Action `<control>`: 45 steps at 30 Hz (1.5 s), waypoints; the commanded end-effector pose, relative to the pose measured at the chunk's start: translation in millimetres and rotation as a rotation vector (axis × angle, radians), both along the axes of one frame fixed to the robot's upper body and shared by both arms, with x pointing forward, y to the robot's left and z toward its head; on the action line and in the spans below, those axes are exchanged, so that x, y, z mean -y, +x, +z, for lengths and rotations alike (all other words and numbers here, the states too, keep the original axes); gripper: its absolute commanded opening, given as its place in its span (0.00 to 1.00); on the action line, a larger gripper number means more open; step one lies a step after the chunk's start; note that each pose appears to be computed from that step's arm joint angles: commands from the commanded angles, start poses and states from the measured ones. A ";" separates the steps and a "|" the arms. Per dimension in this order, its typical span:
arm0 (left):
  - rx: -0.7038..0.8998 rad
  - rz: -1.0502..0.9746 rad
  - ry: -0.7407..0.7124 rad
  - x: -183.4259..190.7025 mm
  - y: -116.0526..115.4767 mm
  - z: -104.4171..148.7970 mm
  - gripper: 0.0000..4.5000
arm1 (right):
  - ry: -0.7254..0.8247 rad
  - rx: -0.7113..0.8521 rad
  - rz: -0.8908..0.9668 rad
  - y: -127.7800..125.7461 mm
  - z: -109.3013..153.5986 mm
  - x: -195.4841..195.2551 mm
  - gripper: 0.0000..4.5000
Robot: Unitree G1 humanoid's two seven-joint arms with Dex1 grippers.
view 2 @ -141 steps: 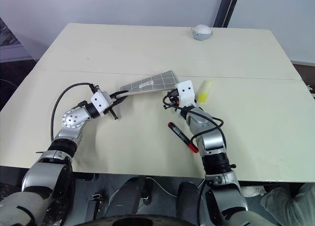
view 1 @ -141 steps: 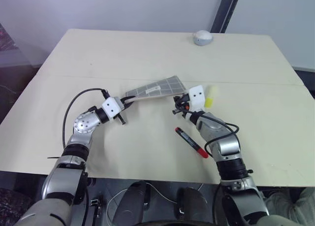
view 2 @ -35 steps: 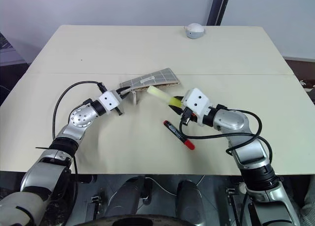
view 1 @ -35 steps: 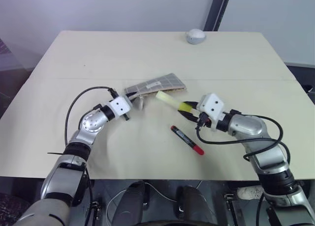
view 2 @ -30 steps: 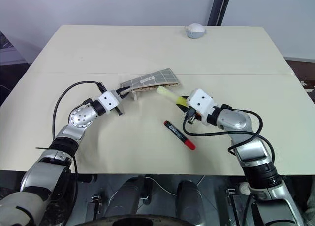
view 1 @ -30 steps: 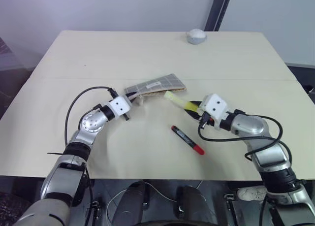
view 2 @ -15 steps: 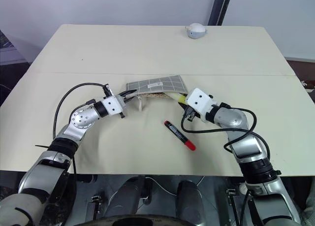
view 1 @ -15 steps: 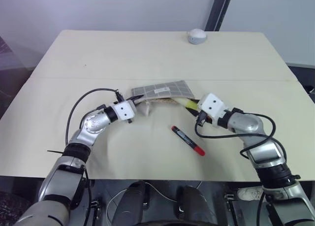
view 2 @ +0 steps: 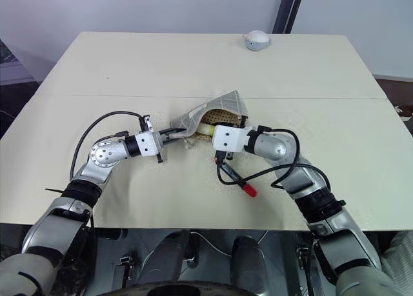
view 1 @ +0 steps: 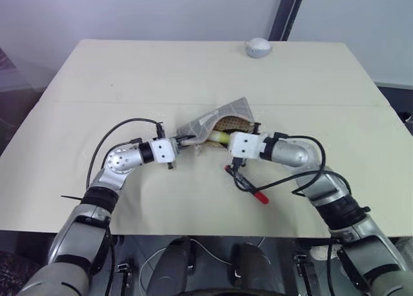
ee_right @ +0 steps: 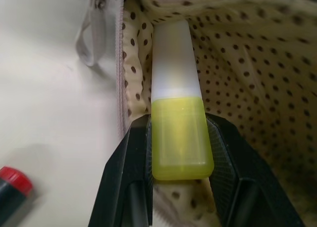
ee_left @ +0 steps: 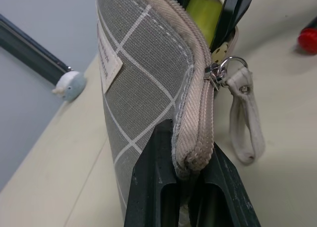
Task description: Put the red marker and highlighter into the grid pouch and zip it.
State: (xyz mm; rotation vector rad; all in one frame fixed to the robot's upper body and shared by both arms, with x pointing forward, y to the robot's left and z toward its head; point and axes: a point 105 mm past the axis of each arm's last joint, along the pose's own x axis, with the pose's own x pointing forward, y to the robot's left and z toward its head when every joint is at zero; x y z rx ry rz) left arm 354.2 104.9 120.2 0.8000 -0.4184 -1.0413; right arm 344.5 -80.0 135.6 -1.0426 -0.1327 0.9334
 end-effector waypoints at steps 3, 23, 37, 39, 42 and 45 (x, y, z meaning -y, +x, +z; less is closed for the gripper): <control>0.051 0.050 -0.106 -5.0 13.8 31.5 0.00 | 0.152 -0.054 0.029 -11.4 12.9 -5.7 0.73; 0.053 0.206 -0.098 -27.3 28.9 21.0 0.00 | 0.497 -0.594 -0.263 -109.7 -34.5 58.6 0.98; 0.056 0.186 -0.085 -19.9 29.1 18.5 0.00 | 0.465 -0.567 -0.307 -99.8 -51.2 56.7 0.10; 0.059 0.175 -0.084 -18.1 27.5 18.1 0.00 | 0.509 -0.509 -0.266 -89.6 -31.6 49.7 0.08; 0.053 0.151 -0.100 -15.5 23.8 18.0 0.00 | 0.518 -0.408 -0.227 -71.9 -3.5 46.0 0.08; 0.043 0.133 -0.119 -13.3 21.2 18.6 0.00 | 0.471 -0.362 -0.247 -58.9 3.0 52.4 0.08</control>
